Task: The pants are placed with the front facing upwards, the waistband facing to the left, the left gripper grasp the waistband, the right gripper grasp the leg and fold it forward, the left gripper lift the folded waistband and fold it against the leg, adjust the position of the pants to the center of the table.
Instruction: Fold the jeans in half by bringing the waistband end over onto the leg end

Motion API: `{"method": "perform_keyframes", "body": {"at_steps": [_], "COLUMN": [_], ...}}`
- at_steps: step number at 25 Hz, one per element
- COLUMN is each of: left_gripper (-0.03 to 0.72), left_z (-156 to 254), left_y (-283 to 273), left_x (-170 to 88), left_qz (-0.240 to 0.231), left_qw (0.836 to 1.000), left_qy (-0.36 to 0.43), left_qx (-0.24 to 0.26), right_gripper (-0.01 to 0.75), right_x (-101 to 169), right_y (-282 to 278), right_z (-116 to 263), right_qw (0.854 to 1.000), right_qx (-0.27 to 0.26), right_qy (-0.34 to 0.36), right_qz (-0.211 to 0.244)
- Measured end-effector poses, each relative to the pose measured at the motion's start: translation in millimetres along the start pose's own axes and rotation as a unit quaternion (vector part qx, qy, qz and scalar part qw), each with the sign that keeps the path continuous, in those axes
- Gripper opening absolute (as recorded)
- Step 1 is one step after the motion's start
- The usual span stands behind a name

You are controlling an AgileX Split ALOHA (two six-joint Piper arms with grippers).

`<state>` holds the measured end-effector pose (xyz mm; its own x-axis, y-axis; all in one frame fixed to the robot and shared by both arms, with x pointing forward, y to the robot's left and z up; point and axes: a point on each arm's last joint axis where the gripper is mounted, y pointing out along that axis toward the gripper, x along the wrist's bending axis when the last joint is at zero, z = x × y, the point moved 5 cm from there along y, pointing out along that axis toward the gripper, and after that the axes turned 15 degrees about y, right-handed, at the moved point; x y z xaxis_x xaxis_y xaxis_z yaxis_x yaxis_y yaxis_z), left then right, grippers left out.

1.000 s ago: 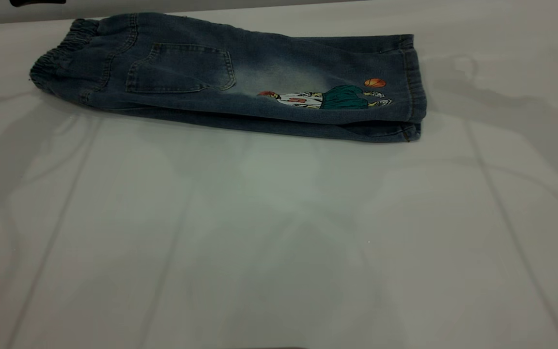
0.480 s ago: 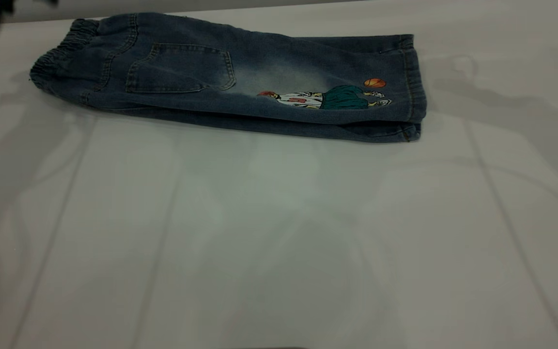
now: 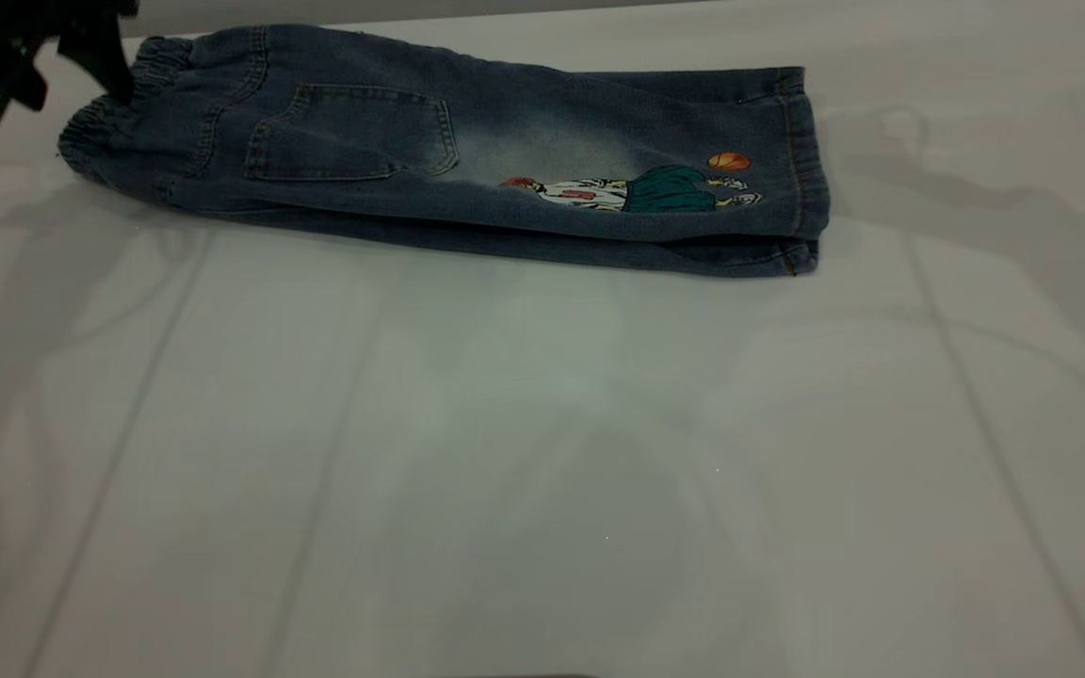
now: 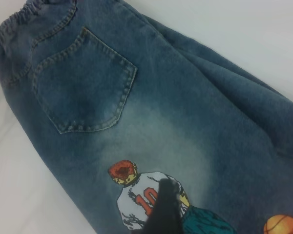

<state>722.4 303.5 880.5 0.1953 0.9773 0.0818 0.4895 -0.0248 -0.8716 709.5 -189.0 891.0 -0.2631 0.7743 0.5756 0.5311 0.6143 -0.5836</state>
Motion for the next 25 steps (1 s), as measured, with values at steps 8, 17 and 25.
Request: {"method": "perform_keyframes", "body": {"at_steps": [8,17,25], "left_gripper": [0.485,0.485,0.485], "left_z": [-21,-22,-30], "left_y": [-20,-21,-30], "left_x": [-3,-3,36], "left_qz": [0.027,0.03,0.006], "left_qw": [1.0,0.999,1.0], "left_qy": [0.007,0.006,-0.025], "left_qx": [0.009,0.012,-0.011], "right_gripper": [0.582,0.573,0.541], "right_x": [0,3,4], "right_y": [0,0,0], "right_z": [0,-5,-9], "right_qw": [1.0,0.999,0.997], "right_qx": [0.0,-0.018,-0.03], "right_qy": [0.0,0.028,0.07], "right_qz": [0.0,-0.011,-0.017]}}
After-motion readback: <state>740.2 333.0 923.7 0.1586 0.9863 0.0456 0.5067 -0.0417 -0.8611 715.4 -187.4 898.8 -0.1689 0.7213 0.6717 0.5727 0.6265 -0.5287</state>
